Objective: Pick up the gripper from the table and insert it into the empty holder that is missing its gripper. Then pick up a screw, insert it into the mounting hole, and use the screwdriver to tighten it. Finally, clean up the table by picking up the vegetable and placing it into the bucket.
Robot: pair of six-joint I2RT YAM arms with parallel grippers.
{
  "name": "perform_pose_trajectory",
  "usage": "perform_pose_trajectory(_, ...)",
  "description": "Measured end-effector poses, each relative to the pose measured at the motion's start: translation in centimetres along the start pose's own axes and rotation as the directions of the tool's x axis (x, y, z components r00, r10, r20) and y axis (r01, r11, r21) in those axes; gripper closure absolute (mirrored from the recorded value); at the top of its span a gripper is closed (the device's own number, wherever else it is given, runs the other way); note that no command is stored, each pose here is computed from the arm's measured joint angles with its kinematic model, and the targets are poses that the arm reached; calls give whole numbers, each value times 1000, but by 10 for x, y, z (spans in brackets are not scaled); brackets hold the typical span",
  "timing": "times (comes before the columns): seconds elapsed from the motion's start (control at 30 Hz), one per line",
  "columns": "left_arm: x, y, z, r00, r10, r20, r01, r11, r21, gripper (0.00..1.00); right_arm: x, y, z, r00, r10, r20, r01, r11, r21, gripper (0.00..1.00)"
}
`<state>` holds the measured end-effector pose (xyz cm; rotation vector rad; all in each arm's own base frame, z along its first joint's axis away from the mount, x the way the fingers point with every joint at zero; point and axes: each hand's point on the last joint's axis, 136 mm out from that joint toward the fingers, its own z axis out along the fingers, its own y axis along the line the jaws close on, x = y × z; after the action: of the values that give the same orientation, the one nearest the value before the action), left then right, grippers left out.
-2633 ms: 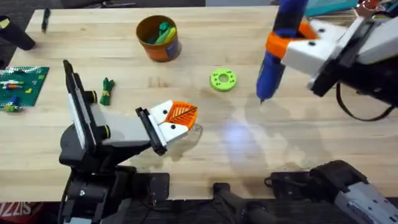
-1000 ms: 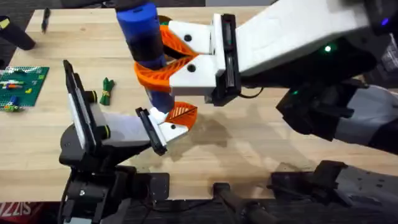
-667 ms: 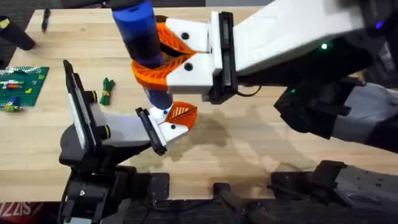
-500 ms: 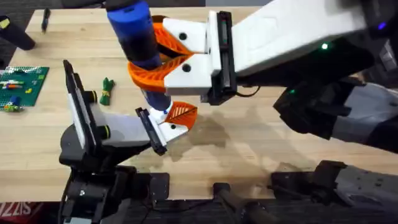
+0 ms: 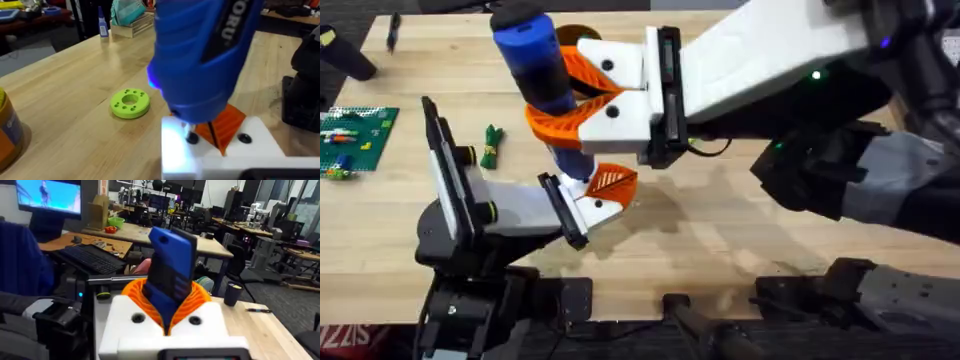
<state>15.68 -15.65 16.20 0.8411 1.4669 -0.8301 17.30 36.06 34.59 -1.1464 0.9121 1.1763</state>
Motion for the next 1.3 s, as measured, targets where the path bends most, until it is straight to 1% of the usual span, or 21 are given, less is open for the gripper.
perform_pose_trajectory(1.07, 0, -1, 0, 1000, -1, 0, 1, 1000, 4, 999, 4, -2, 1, 999, 24, -24, -23, 1000, 6, 974)
perform_pose_trajectory(1.2, 0, -1, 0, 1000, 0, 0, 0, 1000, 4, 999, 0, -2, 1, 1000, 10, -9, -10, 1000, 4, 974)
perform_pose_trajectory(1.3, 0, -1, 0, 1000, 0, 0, 0, 1000, 4, 999, -9, -2, 1, 999, -23, 25, 23, 1000, 4, 974)
